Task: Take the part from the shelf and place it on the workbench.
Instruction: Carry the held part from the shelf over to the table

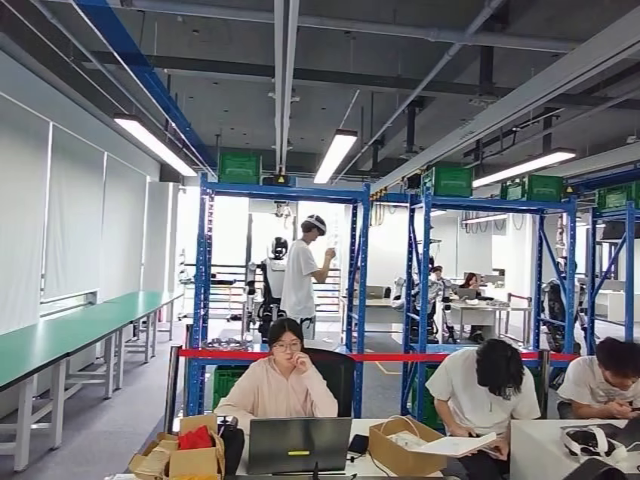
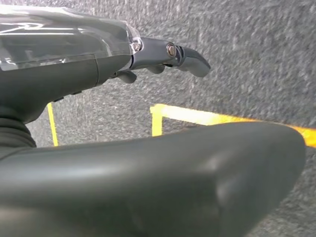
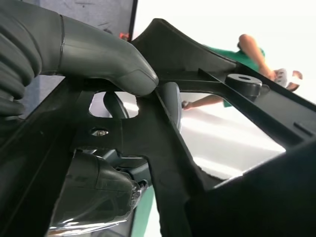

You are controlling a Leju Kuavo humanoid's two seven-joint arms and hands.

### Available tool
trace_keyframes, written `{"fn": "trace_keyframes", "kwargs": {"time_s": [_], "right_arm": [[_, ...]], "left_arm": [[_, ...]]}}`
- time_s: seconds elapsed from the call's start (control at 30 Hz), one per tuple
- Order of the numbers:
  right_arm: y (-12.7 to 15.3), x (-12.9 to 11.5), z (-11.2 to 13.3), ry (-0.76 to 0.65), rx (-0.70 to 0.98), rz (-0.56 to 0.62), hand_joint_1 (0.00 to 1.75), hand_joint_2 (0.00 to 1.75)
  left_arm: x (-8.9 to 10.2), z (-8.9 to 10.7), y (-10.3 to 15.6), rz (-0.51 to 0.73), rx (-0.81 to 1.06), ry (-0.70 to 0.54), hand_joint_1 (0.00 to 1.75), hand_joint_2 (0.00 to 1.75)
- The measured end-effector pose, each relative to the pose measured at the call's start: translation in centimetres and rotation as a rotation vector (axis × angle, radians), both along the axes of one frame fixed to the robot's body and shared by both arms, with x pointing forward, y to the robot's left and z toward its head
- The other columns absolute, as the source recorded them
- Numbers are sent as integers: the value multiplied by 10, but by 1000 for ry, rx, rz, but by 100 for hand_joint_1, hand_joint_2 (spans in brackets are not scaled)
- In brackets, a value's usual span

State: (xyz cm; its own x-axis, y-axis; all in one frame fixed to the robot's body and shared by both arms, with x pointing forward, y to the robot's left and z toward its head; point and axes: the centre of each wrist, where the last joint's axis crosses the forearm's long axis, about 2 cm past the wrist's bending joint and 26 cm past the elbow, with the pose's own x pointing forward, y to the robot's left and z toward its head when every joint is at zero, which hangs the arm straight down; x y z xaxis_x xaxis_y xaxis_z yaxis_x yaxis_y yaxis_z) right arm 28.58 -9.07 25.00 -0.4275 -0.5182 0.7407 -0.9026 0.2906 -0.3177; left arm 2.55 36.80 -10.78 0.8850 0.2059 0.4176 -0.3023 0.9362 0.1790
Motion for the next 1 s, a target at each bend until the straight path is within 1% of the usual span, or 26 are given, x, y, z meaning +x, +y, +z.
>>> {"fn": "trace_keyframes", "kwargs": {"time_s": [0.2, 0.57, 0.7, 1.0], "right_arm": [[0, 0, -2, 5, -2, -2, 175, 175], [2, 1, 4, -10, 3, 2, 175, 175], [3, 0, 1, -3, -3, 3, 175, 175], [4, 0, 3, -8, -11, 2, 175, 175]], "left_arm": [[1, 0, 0, 0, 0, -3, 0, 175], [5, 0, -5, -1, -9, -11, 0, 175], [2, 0, -4, -1, -8, -5, 0, 175], [2, -1, -6, -2, -10, -10, 0, 175]]}}
